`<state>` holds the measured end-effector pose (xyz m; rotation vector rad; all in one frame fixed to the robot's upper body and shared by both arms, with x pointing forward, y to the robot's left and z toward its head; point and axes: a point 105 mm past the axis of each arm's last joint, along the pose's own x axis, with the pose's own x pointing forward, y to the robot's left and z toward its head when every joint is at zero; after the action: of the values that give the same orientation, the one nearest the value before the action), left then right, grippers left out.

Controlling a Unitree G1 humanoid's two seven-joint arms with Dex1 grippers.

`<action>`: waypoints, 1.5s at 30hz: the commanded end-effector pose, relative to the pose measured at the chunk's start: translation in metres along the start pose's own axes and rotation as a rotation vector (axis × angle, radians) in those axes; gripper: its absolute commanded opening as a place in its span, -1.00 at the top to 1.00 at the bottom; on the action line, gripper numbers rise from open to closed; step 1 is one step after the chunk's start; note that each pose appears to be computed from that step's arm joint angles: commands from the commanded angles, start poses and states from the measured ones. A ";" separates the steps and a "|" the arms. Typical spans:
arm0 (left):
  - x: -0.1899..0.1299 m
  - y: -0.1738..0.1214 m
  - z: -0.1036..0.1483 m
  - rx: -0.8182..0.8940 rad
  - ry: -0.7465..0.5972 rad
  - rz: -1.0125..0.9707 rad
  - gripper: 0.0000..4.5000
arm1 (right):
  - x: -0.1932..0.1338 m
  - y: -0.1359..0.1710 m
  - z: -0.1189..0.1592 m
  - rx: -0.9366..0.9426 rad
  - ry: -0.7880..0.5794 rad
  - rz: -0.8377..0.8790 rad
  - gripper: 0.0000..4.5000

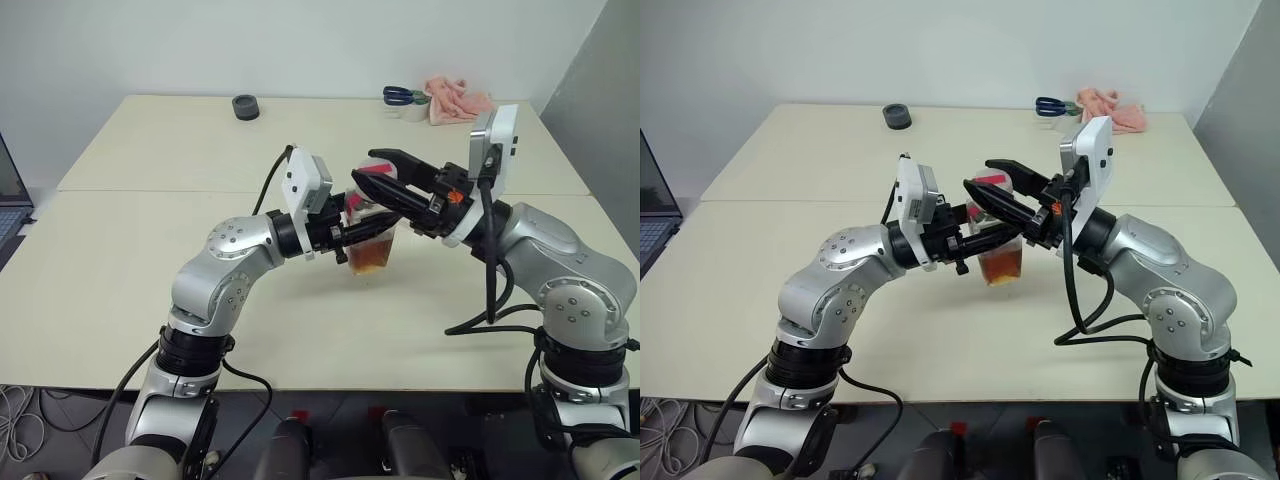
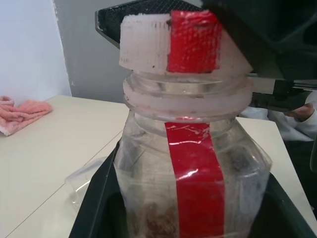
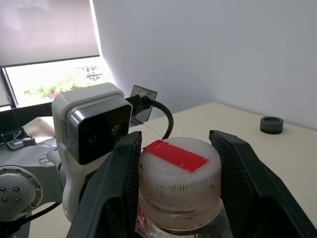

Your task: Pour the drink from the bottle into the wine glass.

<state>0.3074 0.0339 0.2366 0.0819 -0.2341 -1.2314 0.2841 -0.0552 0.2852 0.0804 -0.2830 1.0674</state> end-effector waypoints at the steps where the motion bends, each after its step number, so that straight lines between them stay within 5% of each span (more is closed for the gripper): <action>1: -0.001 -0.007 0.013 0.044 -0.037 -0.024 0.21 | 0.000 -0.007 0.039 -0.133 -0.153 -0.053 0.18; 9: 0.001 -0.009 0.014 0.037 -0.042 -0.029 0.21 | 0.002 -0.015 0.046 -0.176 -0.148 -0.041 0.18; 14: 0.001 -0.013 0.013 0.030 -0.037 -0.058 0.21 | -0.004 0.006 0.032 -0.137 -0.026 0.181 0.18; 21: -0.016 -0.036 0.007 0.016 0.034 -0.175 0.21 | -0.009 0.006 0.032 -0.160 0.005 0.252 0.18; 27: -0.025 -0.030 0.004 0.022 0.058 -0.142 0.21 | -0.005 -0.007 0.045 -0.167 -0.076 0.153 0.18; 31: -0.022 -0.026 0.007 0.024 0.033 -0.095 0.21 | -0.019 -0.030 0.042 -0.145 -0.095 -0.059 0.18; 38: -0.029 -0.015 0.006 0.015 0.025 0.027 0.21 | -0.086 -0.055 -0.020 -0.133 0.072 -0.461 0.18; 45: -0.020 -0.012 0.009 0.013 -0.001 0.048 0.21 | -0.129 -0.063 -0.118 -0.092 0.287 -0.750 0.18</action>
<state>0.2915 0.0512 0.2239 0.0611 -0.1673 -1.1813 0.3026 -0.1765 0.1437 -0.0296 0.0006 0.3200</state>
